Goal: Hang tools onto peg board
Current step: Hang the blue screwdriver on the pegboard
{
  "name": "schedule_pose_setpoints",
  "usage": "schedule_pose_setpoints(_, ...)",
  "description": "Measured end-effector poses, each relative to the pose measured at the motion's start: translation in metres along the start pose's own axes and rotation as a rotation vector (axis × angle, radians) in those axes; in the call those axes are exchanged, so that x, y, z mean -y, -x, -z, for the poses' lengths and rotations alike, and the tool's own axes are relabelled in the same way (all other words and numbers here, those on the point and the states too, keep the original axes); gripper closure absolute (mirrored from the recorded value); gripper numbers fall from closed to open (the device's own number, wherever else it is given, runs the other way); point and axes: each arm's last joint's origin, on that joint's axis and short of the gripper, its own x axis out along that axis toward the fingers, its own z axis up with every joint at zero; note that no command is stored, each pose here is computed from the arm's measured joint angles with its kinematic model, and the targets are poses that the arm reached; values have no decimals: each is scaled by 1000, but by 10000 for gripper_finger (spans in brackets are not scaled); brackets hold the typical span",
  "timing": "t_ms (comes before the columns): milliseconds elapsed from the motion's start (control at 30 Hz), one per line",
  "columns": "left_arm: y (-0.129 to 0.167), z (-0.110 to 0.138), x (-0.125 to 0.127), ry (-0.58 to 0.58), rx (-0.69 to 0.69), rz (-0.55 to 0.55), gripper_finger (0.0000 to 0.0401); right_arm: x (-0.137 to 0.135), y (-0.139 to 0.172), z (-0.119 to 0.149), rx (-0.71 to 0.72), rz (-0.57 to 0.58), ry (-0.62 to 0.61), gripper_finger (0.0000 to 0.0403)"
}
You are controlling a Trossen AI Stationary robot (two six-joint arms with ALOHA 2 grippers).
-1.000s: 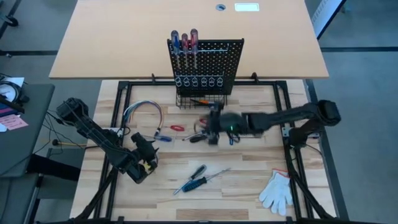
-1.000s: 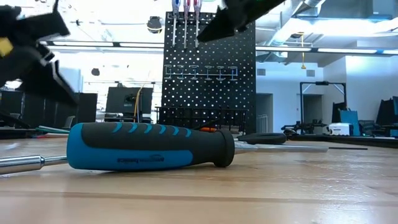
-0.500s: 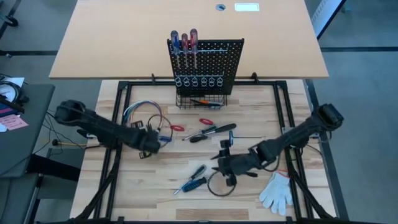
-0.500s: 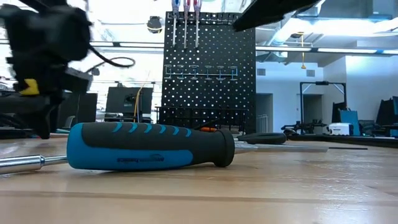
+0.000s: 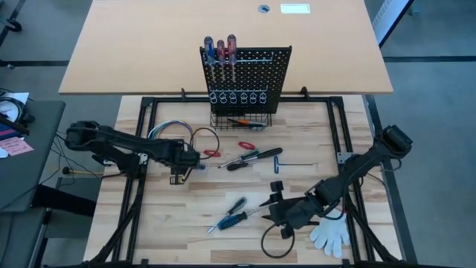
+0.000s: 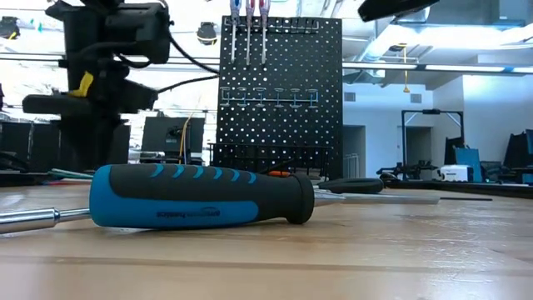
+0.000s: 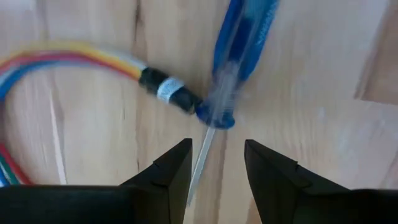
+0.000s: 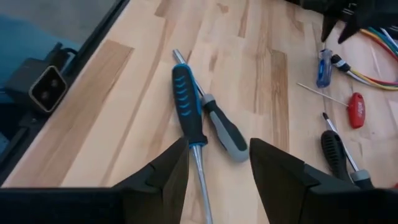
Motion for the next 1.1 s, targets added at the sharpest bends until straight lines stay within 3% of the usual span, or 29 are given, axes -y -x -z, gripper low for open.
schedule_pose_setpoints(200,-16,1,-11,-104,-130,87,261,-9,4,1,7,-21,18,228)
schedule_pose_setpoints(433,-48,-5,-14,-165,-294,85,263,-12,6,1,11,-29,24,227)
schedule_pose_setpoints(633,-59,-10,-10,-153,-390,67,317,-12,6,1,10,-28,23,227)
schedule_pose_setpoints(800,-45,-15,-6,-118,-364,17,390,-14,7,2,7,-33,19,227)
schedule_pose_setpoints(1100,5,-6,10,109,-123,-11,396,-16,8,3,2,-37,22,227)
